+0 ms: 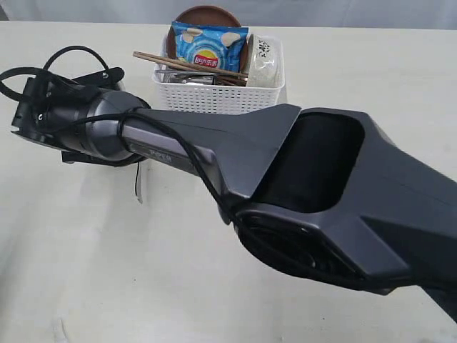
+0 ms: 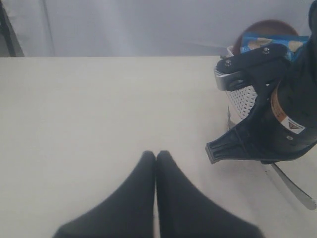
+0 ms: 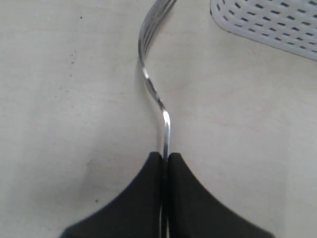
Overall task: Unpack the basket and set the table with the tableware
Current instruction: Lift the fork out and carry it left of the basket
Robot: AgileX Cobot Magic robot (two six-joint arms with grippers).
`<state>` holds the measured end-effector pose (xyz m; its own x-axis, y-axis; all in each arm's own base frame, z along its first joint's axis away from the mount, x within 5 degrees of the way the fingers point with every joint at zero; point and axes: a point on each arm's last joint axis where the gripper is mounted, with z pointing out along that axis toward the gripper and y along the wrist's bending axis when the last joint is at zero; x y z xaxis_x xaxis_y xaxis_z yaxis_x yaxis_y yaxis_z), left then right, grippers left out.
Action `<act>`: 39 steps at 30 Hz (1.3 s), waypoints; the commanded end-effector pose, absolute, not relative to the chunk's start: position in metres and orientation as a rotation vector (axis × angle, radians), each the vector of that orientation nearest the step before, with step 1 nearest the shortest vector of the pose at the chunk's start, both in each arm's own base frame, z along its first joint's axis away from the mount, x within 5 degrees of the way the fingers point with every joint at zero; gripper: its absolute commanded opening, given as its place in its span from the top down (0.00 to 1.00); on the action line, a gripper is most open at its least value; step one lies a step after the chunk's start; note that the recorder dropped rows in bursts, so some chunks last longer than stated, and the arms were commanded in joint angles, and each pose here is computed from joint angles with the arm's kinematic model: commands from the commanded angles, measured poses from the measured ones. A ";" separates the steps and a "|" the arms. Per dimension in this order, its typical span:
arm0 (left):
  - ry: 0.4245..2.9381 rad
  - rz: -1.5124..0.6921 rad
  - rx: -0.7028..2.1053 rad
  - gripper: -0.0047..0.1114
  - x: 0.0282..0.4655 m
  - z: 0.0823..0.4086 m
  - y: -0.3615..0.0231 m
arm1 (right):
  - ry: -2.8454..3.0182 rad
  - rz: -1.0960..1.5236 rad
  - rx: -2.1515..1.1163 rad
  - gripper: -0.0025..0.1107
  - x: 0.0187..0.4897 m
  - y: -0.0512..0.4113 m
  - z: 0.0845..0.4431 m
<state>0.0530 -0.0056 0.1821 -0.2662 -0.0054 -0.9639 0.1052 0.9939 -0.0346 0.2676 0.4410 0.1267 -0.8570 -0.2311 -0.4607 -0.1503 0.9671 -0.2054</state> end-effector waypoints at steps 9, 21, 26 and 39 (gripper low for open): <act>1.827 -0.100 0.073 0.96 0.053 0.182 -0.005 | 2.725 -0.180 -0.177 0.98 0.279 0.433 0.119; 1.827 -0.100 0.073 0.96 0.053 0.182 -0.005 | 2.758 -0.160 -0.171 0.82 0.276 0.434 0.118; 1.827 -0.100 0.073 0.96 0.053 0.182 -0.005 | 2.752 -0.145 -0.167 0.54 0.276 0.434 0.124; 1.827 -0.100 0.073 0.96 0.053 0.182 -0.005 | 2.677 -0.095 -0.233 0.55 0.279 0.433 0.154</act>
